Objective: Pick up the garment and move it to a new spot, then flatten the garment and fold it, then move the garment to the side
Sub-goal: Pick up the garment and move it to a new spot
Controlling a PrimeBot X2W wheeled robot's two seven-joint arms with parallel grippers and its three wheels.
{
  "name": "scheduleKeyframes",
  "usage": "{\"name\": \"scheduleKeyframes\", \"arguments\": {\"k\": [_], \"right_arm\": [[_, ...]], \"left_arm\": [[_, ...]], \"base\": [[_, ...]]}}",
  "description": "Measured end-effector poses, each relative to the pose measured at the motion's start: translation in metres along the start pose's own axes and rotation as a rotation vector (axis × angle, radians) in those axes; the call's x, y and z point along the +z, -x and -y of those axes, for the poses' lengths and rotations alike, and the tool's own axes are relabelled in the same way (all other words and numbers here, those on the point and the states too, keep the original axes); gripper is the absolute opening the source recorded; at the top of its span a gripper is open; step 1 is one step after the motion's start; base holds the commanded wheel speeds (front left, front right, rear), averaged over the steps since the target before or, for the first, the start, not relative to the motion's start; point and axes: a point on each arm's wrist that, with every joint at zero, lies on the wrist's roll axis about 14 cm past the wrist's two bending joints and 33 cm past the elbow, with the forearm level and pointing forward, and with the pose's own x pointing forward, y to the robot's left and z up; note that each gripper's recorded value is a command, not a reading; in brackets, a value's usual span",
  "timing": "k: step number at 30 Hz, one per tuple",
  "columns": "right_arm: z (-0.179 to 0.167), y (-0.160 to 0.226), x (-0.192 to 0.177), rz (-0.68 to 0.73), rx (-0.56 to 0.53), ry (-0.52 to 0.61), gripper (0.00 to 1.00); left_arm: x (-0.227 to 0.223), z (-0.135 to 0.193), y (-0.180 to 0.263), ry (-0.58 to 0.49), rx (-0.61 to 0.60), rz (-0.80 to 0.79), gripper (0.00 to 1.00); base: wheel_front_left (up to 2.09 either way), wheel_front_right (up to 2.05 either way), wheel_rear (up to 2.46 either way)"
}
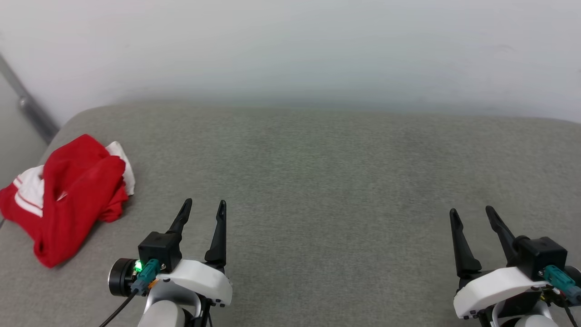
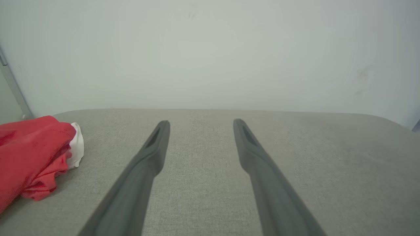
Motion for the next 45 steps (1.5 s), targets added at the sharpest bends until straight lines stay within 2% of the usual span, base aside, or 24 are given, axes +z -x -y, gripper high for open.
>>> {"name": "scheduleKeyframes", "arguments": {"k": [11,13,16,23,27,33,39,45], "right_arm": [[-0.066,-0.027,-0.005,-0.007,0.196,0.007,1.00],[-0.082,-0.032,-0.005,-0.003,0.240,-0.002,1.00],[-0.135,-0.044,-0.001,0.012,0.387,-0.018,1.00],[-0.169,-0.047,-0.002,0.010,0.482,-0.026,1.00],[-0.175,-0.050,-0.002,0.012,0.498,-0.031,1.00],[-0.170,-0.054,-0.001,0.011,0.483,-0.029,1.00],[-0.159,-0.071,-0.004,0.003,0.451,-0.015,1.00],[-0.135,-0.093,-0.015,-0.013,0.397,-0.003,1.00]], "left_arm": [[0.007,-0.052,0.029,-0.007,0.175,0.014,1.00],[0.011,-0.064,0.037,-0.011,0.219,0.023,1.00],[0.020,-0.110,0.072,-0.028,0.375,0.039,1.00],[0.020,-0.141,0.104,-0.042,0.494,0.030,1.00],[0.019,-0.149,0.110,-0.046,0.523,0.024,1.00],[0.021,-0.153,0.097,-0.067,0.502,0.008,1.00],[0.056,-0.167,0.041,-0.114,0.444,0.034,1.00],[0.078,-0.192,-0.026,-0.146,0.407,-0.048,1.00]], "base": [[0.00,0.00,0.00],[0.00,0.00,0.00],[0.00,0.00,0.00],[0.00,0.00,0.00],[0.00,0.00,0.00],[0.00,0.00,0.00],[0.00,0.00,0.00],[0.00,0.00,0.00]]}}
